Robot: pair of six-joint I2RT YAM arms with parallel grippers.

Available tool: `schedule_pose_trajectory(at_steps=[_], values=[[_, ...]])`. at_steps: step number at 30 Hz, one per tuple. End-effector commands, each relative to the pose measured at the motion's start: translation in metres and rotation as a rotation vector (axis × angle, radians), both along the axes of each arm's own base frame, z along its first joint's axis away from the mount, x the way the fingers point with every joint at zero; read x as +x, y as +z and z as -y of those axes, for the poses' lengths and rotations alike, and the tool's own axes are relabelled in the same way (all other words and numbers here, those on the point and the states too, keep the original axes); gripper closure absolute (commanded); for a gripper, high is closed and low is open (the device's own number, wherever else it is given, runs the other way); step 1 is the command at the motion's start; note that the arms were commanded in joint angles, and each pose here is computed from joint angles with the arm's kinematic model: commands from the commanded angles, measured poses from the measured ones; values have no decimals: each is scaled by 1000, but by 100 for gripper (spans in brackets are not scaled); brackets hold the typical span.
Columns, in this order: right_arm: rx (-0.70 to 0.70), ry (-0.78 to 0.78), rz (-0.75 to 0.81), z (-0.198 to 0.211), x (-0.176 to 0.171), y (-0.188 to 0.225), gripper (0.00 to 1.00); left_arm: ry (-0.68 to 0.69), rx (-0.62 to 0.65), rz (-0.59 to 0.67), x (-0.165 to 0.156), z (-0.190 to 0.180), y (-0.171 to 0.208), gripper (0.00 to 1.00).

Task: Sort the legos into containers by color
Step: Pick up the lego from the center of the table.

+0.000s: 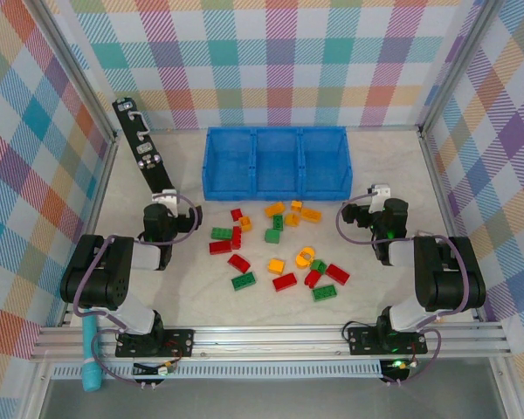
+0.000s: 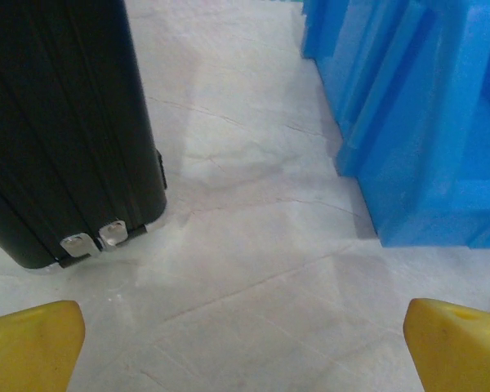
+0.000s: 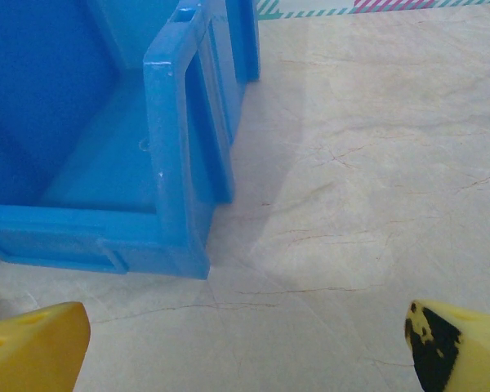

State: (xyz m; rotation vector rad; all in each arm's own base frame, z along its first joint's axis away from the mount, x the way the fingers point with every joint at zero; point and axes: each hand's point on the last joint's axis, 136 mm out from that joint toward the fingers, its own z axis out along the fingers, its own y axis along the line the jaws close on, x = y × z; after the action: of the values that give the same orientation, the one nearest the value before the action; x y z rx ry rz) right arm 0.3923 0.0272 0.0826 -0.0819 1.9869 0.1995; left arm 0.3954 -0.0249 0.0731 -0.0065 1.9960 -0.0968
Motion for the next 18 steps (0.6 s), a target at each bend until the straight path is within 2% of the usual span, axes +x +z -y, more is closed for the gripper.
schedule_pose_trajectory(at_steps=[1, 14, 16, 18], values=[[15, 9, 33, -1, 4, 10, 1, 39, -8, 20, 6, -9, 7, 0], [17, 8, 39, -1, 4, 11, 1, 44, -4, 23, 7, -9, 9, 0], [16, 3, 19, 0, 8, 19, 1, 76, 2, -7, 13, -13, 18, 0], [15, 17, -65, -2, 9, 30, 1, 71, 13, -104, 23, -12, 37, 0]])
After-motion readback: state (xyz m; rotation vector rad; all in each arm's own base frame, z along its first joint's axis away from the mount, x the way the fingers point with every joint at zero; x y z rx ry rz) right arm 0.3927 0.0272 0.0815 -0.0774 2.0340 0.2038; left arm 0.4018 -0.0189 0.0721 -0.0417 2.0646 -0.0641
